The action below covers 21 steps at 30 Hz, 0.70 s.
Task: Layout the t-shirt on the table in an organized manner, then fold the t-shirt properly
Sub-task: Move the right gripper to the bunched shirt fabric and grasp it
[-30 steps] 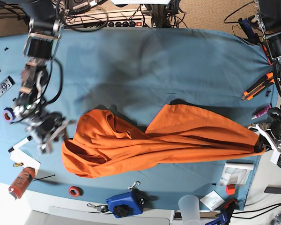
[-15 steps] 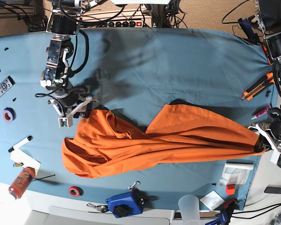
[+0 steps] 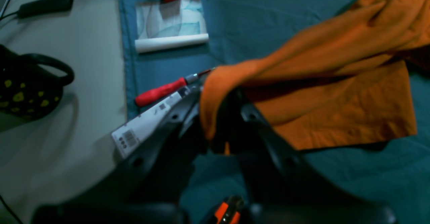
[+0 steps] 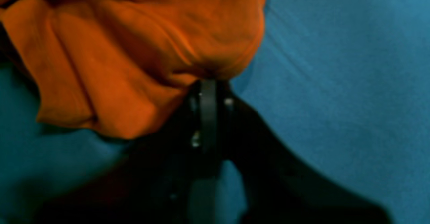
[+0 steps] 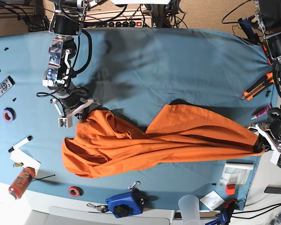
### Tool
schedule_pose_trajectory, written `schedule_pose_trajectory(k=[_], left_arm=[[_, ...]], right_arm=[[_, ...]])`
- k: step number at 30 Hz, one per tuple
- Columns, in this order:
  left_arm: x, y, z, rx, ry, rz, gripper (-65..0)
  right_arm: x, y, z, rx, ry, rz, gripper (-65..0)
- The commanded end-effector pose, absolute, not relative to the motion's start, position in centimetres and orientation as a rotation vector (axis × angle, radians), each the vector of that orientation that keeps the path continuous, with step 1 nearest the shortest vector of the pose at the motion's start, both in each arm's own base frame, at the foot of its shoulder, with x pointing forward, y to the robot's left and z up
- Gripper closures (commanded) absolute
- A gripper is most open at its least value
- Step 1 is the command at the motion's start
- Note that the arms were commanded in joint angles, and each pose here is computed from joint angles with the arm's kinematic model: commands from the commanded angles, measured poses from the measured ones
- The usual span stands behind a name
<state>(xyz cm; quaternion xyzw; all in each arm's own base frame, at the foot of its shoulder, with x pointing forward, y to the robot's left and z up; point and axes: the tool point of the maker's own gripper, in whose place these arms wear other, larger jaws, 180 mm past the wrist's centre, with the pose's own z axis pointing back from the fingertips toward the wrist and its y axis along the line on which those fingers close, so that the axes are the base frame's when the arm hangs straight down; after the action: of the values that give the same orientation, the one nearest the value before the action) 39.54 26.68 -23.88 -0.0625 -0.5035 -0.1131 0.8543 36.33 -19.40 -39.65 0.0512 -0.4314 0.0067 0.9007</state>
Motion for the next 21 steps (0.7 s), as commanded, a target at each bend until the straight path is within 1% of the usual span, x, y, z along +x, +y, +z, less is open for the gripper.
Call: schedule_pose_trajectory(k=[1,5,8,10,17,19,21], left_arm=[[40.2,27.2,-21.5,-0.118,-1.128,-0.243,0.0],[40.2,27.2,-21.5,-0.117,-1.128,-0.243,0.0],[40.2,27.1,-21.6,-0.119,-1.128,-0.243,0.0],[40.2,26.9,-21.7,-0.127,-1.130,-0.243,0.0],[40.2,26.7,-21.8,-0.134,-1.128,-0.242,0.0],[40.2,26.7,-21.8,-0.133,-1.129,-0.241,0.0],[40.2,26.7,-21.8,-0.133,-1.129,-0.241,0.0]], right_arm=[[36.2,-19.6,-39.8,0.098,-0.862,0.022,0.0],[35.0,-19.6,-40.8,0.092,-0.753,0.034,0.0],[34.8,-19.6,-39.6,0.077,-0.738,0.053,0.0],[35.1,-19.5,-37.8,0.061,-0.770,0.071,0.0],[35.5,-18.3,-27.7,-0.013,-1.047,0.180,0.0],[35.2,-18.1,-26.4,-0.025,-1.083,0.194,0.0],[34.9,-17.9,-26.5,-0.027,-1.064,0.216,0.0]])
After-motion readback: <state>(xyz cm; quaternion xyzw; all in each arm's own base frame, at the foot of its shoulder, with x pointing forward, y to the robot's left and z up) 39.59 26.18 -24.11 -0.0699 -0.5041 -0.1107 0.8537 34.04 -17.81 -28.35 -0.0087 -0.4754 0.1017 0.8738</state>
